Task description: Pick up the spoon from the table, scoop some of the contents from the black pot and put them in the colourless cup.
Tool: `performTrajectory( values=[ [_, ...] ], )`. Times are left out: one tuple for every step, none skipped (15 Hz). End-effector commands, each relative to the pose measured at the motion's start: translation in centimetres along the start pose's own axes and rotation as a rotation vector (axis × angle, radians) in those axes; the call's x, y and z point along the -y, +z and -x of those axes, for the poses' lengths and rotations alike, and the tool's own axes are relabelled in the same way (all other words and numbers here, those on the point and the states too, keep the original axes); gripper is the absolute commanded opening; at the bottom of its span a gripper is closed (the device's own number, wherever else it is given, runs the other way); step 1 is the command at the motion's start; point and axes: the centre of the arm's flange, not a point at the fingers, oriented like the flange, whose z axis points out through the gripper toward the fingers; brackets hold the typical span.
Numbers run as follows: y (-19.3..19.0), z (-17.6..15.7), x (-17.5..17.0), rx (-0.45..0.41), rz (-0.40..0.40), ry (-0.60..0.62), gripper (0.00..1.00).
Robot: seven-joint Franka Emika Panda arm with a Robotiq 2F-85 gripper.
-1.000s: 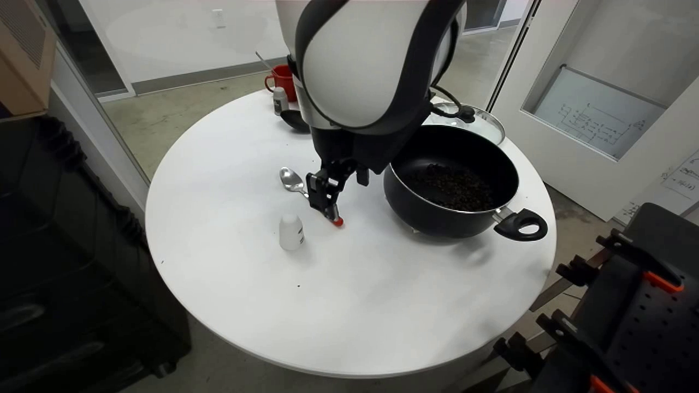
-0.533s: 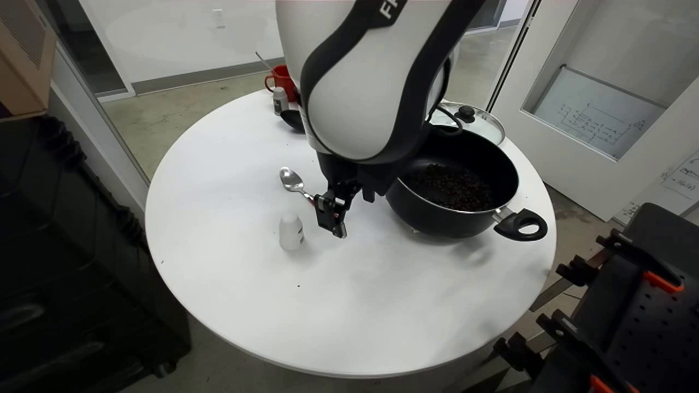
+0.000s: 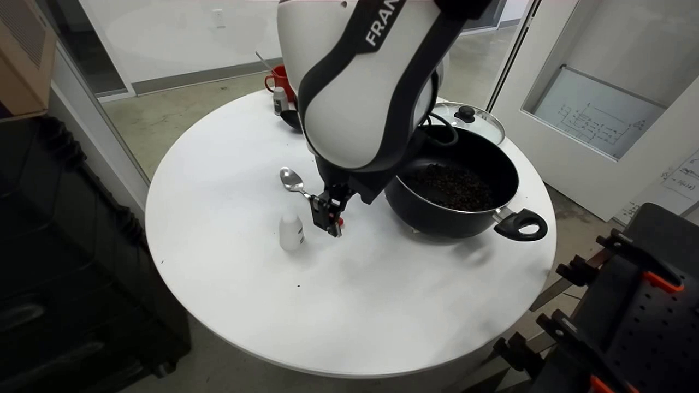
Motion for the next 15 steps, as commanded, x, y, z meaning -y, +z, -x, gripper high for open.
performTrajectory(
  values=[
    [0.5,-3.9,-1.3,-0.018,-0.034,0.062,1.0],
    [0.6,-4.4,-1.6,-0.021,-0.04,0.078,1.0],
    [0.7,-5.4,-1.9,-0.031,-0.043,0.095,1.0],
    [0.8,-6.1,-2.5,-0.044,-0.044,0.111,1.0],
    [0.9,-7.0,-3.0,-0.052,-0.048,0.123,1.0],
    [1.0,-7.7,-3.4,-0.056,-0.052,0.132,1.0],
    [1.1,-8.2,-3.7,-0.054,-0.06,0.136,1.0],
    [1.3,-8.6,-3.8,-0.041,-0.07,0.137,1.0],
    [1.4,-8.9,-3.9,-0.022,-0.076,0.135,1.0],
    [1.6,-9.1,-3.8,-0.003,-0.084,0.132,1.0],
    [1.7,-9.1,-3.7,0.027,-0.093,0.122,1.0],
    [1.8,-9.1,-3.5,0.049,-0.096,0.119,1.0],
    [1.8,-9.1,-3.3,0.064,-0.103,0.108,1.0],
    [1.8,-9.0,-3.1,0.08,-0.11,0.097,1.0],
    [1.8,-8.9,-2.8,0.096,-0.113,0.091,1.0]
  ],
)
